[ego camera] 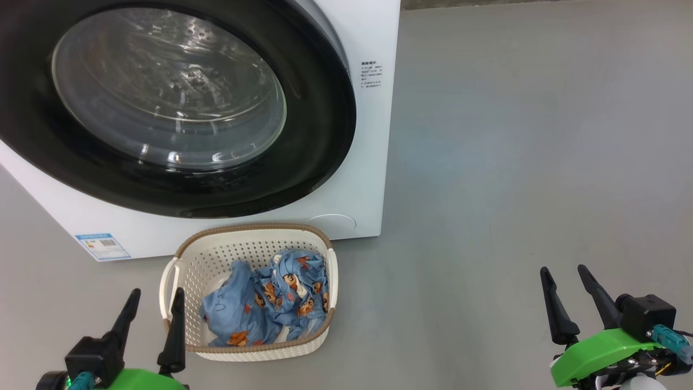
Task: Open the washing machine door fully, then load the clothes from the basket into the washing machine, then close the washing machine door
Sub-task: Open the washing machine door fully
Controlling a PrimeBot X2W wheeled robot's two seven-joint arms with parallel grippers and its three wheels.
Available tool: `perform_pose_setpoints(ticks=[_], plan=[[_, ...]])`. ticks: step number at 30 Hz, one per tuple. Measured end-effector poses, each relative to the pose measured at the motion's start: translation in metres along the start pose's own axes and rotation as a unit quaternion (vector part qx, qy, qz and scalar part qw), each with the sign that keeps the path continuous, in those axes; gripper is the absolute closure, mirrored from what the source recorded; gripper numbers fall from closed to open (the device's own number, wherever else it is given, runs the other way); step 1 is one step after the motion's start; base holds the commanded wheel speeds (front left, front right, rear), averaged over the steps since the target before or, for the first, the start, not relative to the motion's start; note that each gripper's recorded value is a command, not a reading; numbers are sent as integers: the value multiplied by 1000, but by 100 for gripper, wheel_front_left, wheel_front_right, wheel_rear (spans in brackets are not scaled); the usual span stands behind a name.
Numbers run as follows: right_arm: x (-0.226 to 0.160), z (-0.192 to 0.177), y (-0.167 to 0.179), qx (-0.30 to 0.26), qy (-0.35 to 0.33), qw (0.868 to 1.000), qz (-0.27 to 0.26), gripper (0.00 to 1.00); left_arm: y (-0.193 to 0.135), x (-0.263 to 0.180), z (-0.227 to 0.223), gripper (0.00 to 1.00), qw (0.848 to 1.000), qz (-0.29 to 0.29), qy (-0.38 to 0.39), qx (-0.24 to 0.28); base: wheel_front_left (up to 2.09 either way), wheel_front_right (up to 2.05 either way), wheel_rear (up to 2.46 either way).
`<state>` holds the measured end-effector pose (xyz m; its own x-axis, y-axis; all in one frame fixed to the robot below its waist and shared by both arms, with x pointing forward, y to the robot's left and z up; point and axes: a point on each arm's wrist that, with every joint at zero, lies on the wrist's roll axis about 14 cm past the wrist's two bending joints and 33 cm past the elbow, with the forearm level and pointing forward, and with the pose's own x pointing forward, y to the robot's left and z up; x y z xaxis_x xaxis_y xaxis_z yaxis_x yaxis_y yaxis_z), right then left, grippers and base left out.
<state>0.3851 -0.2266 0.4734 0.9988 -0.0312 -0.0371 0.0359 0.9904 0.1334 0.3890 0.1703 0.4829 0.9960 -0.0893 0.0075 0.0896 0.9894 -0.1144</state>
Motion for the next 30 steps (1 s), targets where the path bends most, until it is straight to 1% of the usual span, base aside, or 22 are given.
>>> perform_pose_setpoints(ticks=[10, 11, 12, 13, 14, 15, 17, 22, 26, 29, 30], plan=[[4, -2, 5, 0, 3, 1000, 7, 0, 3, -1, -2, 0, 1000, 6, 3, -4, 0, 0, 0], [5, -1, 7, 1, 1, 1000, 10, 15, 4, -1, -2, 0, 1000, 6, 3, -5, 0, 0, 0], [8, 1, 9, 5, -2, 1000, 13, 15, 4, -1, -3, 0, 1000, 7, 4, -5, 0, 0, 0], [10, 3, 12, 8, -5, 1000, 15, 48, 4, -1, -4, 0, 1000, 8, 5, -7, 0, 0, 0], [13, 6, 14, 15, -9, 1000, 19, 75, 4, 0, -5, 0, 1000, 9, 6, -11, 0, 0, 0], [17, 9, 19, 24, -14, 999, 24, 100, 3, 0, -6, 0, 1000, 9, 6, -13, 0, 0, 0], [23, 14, 28, 37, -22, 998, 35, 100, 2, 0, -8, 0, 1000, 10, 8, -21, 0, 0, 0], [48, 37, 46, 99, -52, 992, 55, 100, 0, 1, -13, 0, 999, 10, 16, -30, 0, 0, 0], [70, 58, 63, 150, -77, 983, 77, 100, -1, 9, -10, 0, 999, 10, 9, -36, 0, 0, 0], [84, 71, 74, 174, -89, 976, 94, 100, 3, 12, -6, 0, 999, 16, 3, -38, 0, 0, 0], [94, 78, 79, 206, -94, 969, 98, 100, 4, 13, -5, 0, 999, 19, 1, -42, 0, 0, 0]])
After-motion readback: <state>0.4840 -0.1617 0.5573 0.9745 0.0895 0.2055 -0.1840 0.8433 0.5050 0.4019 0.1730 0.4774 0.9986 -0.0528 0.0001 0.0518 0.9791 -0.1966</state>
